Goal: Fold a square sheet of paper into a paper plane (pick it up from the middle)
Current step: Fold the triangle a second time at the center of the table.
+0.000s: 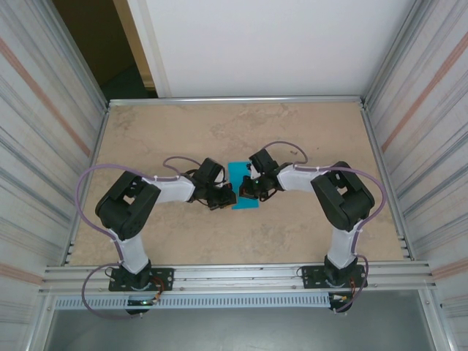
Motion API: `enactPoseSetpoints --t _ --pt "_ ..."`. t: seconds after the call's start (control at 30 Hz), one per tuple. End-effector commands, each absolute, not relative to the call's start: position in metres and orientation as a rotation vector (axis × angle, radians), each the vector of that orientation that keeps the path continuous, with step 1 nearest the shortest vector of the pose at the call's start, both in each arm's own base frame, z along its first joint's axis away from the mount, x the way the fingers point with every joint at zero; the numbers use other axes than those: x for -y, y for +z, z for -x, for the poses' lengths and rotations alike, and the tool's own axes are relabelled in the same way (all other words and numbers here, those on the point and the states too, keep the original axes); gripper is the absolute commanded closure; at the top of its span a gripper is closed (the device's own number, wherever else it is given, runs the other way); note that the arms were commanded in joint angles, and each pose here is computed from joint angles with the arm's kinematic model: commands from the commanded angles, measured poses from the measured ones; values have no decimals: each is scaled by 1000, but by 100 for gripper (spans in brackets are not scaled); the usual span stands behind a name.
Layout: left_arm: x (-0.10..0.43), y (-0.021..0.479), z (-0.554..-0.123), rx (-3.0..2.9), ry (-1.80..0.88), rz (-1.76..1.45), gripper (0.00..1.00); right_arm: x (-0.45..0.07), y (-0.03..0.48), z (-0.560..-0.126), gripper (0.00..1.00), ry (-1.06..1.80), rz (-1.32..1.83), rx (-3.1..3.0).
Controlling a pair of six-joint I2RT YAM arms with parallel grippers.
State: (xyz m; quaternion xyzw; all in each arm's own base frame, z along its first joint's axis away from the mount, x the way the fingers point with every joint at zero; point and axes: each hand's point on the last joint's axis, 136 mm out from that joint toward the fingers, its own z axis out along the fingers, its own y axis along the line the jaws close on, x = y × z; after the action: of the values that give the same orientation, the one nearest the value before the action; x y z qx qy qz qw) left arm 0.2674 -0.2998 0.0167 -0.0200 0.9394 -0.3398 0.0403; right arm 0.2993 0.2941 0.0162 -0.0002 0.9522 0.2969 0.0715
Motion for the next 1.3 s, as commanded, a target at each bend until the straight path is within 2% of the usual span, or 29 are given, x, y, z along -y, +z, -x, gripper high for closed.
enactPoseSetpoints --t 0.0,0.33,0.47,0.63,0.8,1.03,1.1,1.27 --pt "263 -26 -238 -3081 -800 192 100 -275 -4 -308 100 805 -79 -2905" --pt "260 -30 -233 -3095 -808 197 100 -195 -3 -364 100 758 -302 -2829" --pt "273 -12 -244 -3046 -877 128 100 -197 22 -372 100 804 -300 -2771" --pt "301 42 -274 -2904 -1011 5 97 -218 58 -365 99 964 -311 -2692" --pt "314 79 -297 -2778 -1058 -42 89 -226 63 -344 78 962 -342 -2692" --pt "305 54 -315 -2785 -995 20 85 -234 55 -326 59 994 -409 -2708" --pt "302 50 -320 -2781 -983 37 85 -237 52 -323 57 1004 -417 -2717" --pt "302 38 -327 -2788 -967 70 85 -248 49 -321 58 1037 -423 -2725"
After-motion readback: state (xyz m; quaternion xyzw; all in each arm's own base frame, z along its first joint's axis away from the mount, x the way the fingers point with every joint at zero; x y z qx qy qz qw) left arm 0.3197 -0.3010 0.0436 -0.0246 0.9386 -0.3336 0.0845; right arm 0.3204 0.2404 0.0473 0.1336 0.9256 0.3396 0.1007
